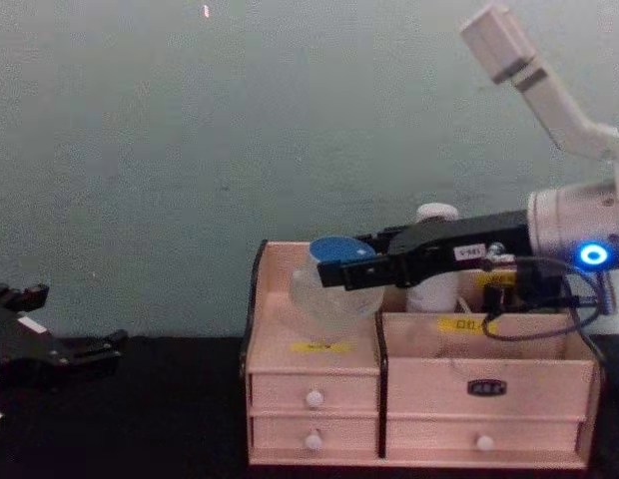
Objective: Pick up the facial cleanser and watermelon frost from the table and place them into the tiered storage box.
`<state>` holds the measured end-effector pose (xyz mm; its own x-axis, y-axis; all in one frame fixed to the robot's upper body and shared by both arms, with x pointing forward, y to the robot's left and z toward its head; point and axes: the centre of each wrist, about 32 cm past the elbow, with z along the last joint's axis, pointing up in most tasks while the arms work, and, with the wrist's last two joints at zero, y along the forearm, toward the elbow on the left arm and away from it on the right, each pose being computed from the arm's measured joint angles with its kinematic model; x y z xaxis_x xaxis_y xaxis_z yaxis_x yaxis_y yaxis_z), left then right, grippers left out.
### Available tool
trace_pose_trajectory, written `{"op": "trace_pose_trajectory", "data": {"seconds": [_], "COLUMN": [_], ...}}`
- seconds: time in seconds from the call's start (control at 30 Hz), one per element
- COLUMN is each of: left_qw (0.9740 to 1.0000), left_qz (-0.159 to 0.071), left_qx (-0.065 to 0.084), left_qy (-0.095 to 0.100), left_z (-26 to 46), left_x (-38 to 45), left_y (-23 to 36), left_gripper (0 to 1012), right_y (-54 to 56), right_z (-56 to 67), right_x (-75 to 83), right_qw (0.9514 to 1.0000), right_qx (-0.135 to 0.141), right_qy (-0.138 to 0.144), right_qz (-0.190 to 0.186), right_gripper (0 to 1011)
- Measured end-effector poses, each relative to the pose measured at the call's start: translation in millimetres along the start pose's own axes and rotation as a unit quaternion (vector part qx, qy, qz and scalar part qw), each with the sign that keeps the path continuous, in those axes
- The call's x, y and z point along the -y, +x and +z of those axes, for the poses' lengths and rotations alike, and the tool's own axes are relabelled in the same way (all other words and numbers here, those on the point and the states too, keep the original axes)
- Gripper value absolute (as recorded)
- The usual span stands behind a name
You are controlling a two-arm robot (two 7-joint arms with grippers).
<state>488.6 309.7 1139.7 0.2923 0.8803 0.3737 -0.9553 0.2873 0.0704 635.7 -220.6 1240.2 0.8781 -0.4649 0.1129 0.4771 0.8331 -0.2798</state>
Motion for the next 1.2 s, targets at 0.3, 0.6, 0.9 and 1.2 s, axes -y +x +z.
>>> {"op": "trace_pose_trajectory", "data": {"seconds": [0.3,0.6,0.9,1.2], "left_qw": [1.0000,1.0000,1.0000,1.0000], "left_qz": [0.000,0.000,0.000,0.000], "left_qx": [0.000,0.000,0.000,0.000], "left_qy": [0.000,0.000,0.000,0.000], "left_z": [0.0,0.0,0.0,0.0], "left_x": [0.0,0.0,0.0,0.0], "left_y": [0.0,0.0,0.0,0.0], "left_gripper": [1001,1001,1001,1001], "right_y": [7.0,10.4,11.6,11.4], "right_z": [1.6,-1.4,-2.9,-3.0], "right_x": [-20.4,-31.0,-33.2,-32.9], "right_qw": [0.9998,0.9995,0.9994,0.9994], "right_qx": [0.002,-0.008,-0.015,-0.015], "right_qy": [-0.017,-0.030,-0.031,-0.031], "right_qz": [0.007,0.006,0.001,0.001], "right_gripper": [726,726,726,726]}}
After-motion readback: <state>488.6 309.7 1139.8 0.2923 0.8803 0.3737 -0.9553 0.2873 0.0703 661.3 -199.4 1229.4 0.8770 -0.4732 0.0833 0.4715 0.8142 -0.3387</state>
